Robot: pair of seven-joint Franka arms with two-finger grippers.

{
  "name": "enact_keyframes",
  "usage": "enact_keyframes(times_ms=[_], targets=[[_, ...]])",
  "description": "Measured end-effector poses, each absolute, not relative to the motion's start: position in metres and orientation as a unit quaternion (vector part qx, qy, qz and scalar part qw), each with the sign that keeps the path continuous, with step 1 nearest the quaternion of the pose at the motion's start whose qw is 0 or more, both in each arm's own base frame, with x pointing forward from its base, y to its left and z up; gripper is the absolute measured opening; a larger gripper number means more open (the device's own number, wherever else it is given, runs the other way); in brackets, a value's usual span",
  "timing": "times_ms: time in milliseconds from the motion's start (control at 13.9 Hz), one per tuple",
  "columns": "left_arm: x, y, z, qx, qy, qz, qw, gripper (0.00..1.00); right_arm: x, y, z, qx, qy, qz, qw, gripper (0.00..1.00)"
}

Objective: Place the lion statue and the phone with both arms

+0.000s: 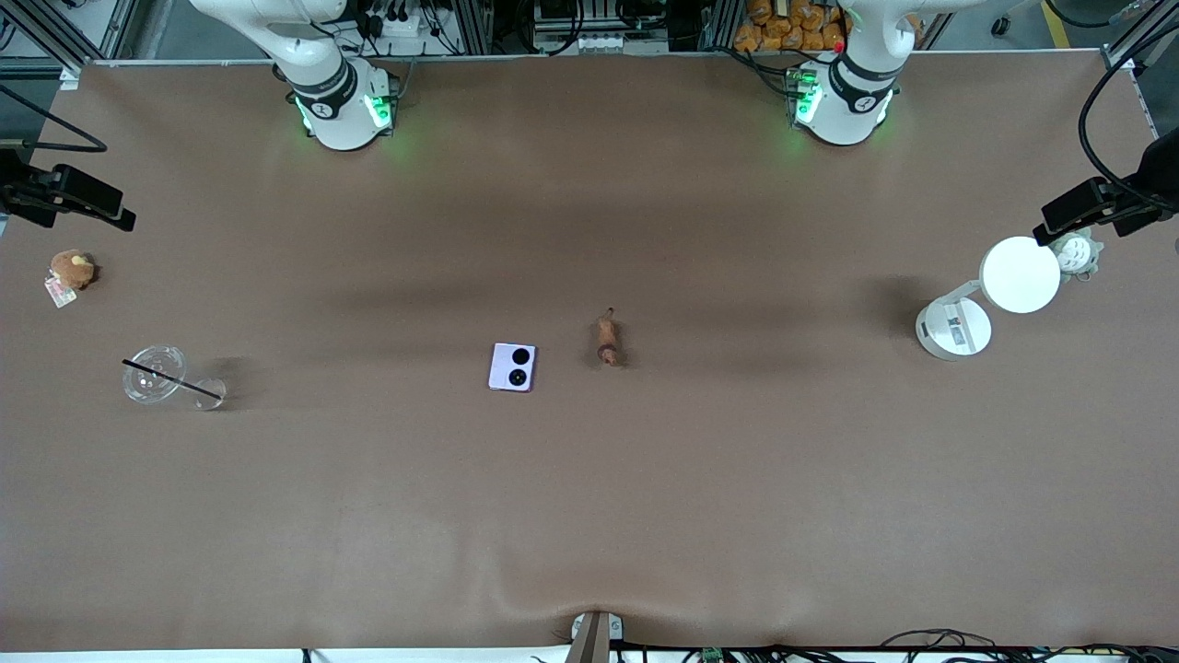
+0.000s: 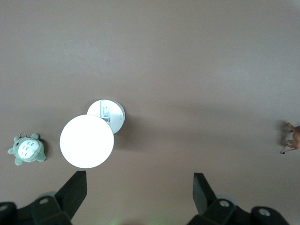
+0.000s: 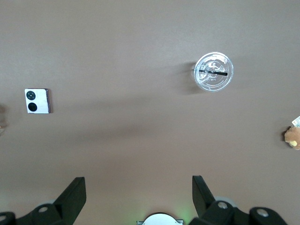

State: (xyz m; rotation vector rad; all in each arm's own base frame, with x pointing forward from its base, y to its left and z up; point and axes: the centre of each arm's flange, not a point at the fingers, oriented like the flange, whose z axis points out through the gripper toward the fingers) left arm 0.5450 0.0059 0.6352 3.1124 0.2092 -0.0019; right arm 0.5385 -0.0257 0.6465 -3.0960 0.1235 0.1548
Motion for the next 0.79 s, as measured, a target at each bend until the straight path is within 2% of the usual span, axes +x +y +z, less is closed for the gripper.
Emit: enact_keyframes(times_ms=[790], targets=[[0.549, 0.003, 0.622, 0.998, 0.064, -0.019, 0.009, 1.00, 0.539, -0.025, 0.646, -0.998, 0.039, 0.050, 0.020, 1.00]])
